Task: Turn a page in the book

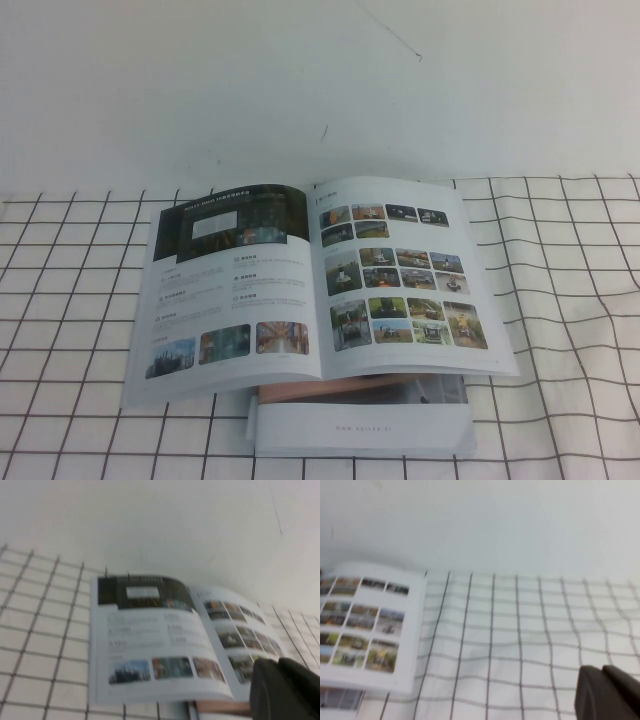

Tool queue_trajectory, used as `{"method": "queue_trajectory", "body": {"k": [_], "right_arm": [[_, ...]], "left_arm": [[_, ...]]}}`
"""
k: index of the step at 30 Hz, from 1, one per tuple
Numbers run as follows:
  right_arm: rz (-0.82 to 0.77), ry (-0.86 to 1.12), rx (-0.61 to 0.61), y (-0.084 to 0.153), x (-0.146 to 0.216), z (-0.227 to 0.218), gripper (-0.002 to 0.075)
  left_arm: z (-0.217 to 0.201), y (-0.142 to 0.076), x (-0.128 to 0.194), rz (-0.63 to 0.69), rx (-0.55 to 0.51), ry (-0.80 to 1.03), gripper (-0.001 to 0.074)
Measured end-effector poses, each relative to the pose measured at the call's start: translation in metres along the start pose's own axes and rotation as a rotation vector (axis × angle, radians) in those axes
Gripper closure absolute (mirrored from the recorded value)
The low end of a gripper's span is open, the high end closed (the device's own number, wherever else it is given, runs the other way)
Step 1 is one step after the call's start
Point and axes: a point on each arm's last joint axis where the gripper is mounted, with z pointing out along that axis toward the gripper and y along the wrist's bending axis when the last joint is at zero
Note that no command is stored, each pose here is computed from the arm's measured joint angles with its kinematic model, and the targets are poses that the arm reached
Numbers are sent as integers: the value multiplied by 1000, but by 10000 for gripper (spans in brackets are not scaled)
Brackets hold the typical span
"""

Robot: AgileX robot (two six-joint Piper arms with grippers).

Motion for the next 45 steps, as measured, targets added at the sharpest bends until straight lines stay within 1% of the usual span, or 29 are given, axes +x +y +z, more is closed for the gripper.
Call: {"method": "queue_trajectory", "body": {"k": [1,3,7,9,12,14,18,21,25,28,30,32,35,38,42,45], "right_arm": [[-5,52,-29,2,-2,5,728],[-24,152,-85,6,-6,15,728],[-26,316,-212,14,-18,35,728],[-38,356,-284,19,-25,39,728],[-50,353,-390,27,-37,38,728],[-46,326,-450,32,-44,34,728],[-29,318,-528,38,-47,30,728],[-34,339,-549,40,-45,28,728],[-41,344,-537,38,-46,37,728],[-62,374,-534,37,-47,58,728],[-70,435,-543,36,-44,80,728],[-79,503,-562,35,-38,103,728],[-75,605,-599,36,-25,141,727],[-61,660,-639,38,-11,171,727],[-83,671,-663,46,2,200,727],[-133,694,-707,60,8,214,727]], "left_arm": [[2,-5,-3,-10,12,63,737],[6,-14,-6,12,48,185,737],[21,-28,-16,48,121,350,737],[29,-33,-21,66,154,411,737],[46,-36,-24,99,187,486,737],[61,-33,-25,128,172,525,737],[89,-22,-24,163,101,564,737],[113,-14,-23,147,56,579,737],[150,-5,-18,109,27,570,737],[176,4,-8,82,17,615,737],[192,10,1,62,6,648,737],[209,18,11,32,-27,664,737],[232,30,20,-42,-92,633,737],[248,36,26,-35,-103,650,737],[262,40,30,-39,-104,671,737],[271,47,39,-57,-132,689,737]]}}
